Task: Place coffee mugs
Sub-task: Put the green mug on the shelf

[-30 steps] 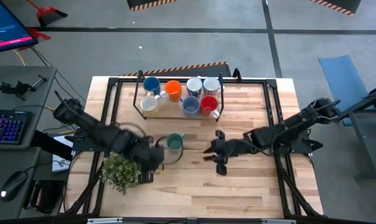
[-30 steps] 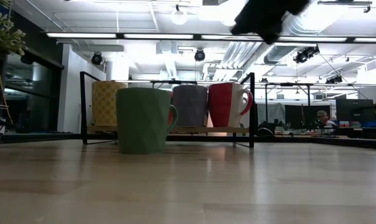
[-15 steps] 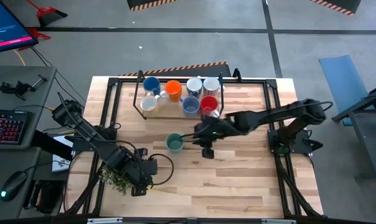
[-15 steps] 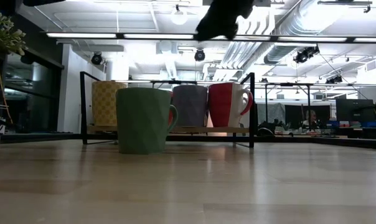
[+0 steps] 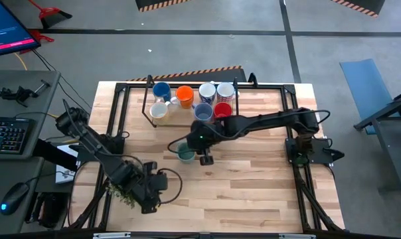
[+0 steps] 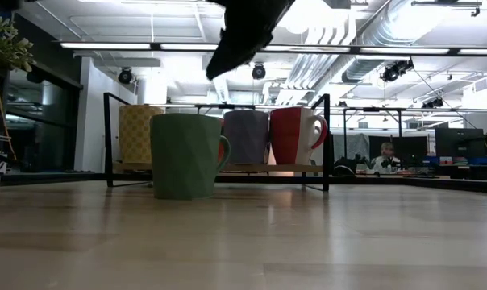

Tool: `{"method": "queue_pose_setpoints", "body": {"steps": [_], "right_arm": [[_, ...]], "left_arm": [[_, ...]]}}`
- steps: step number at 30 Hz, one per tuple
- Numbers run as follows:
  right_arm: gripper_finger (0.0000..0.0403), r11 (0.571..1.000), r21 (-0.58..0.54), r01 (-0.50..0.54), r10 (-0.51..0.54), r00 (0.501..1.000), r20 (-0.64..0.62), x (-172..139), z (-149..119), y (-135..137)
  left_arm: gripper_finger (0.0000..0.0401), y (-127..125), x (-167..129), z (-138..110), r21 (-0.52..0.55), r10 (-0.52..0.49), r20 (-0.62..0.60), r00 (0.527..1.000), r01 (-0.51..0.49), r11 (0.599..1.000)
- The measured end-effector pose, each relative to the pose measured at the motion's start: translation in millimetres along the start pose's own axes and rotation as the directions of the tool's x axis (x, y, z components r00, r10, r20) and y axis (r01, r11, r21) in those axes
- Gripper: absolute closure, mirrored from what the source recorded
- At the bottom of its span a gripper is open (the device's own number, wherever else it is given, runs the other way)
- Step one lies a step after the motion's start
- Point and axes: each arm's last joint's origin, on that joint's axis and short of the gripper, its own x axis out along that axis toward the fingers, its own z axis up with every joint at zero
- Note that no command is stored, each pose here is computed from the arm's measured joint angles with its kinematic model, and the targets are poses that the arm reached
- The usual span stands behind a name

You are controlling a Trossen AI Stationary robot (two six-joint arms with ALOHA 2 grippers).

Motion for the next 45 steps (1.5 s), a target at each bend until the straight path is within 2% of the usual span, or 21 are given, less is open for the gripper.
{"method": "queue_pose_setpoints", "body": {"steps": [12,17,29,40,45], "right_arm": [[0.0314,0.999,0.027,0.016,-0.015,0.999,-0.039,26.9,-11.1,-25.0],[0.0314,1.000,0.017,0.019,-0.018,1.000,-0.012,37.7,-11.2,-30.1],[0.0314,1.000,-0.011,0.019,-0.020,0.998,-0.054,71.9,-24.2,-37.7],[0.0314,1.000,-0.007,0.026,-0.026,0.999,-0.038,77.5,-24.9,-41.3],[0.0346,1.000,0.004,0.028,-0.028,0.999,-0.038,77.3,-25.3,-43.0]], "left_arm": [[0.0300,-37.4,22.4,-9.0,0.079,-0.115,0.017,0.993,0.113,0.990],[0.0300,-40.5,25.9,-10.7,0.065,-0.121,0.003,0.993,0.121,0.991],[0.0300,-43.0,25.9,-7.2,0.025,-0.151,0.034,0.988,0.150,0.988],[0.0300,-43.1,25.9,-6.9,0.009,-0.152,0.037,0.988,0.151,0.988],[0.0300,-43.1,25.7,-6.9,0.009,-0.152,0.037,0.988,0.152,0.988]]}}
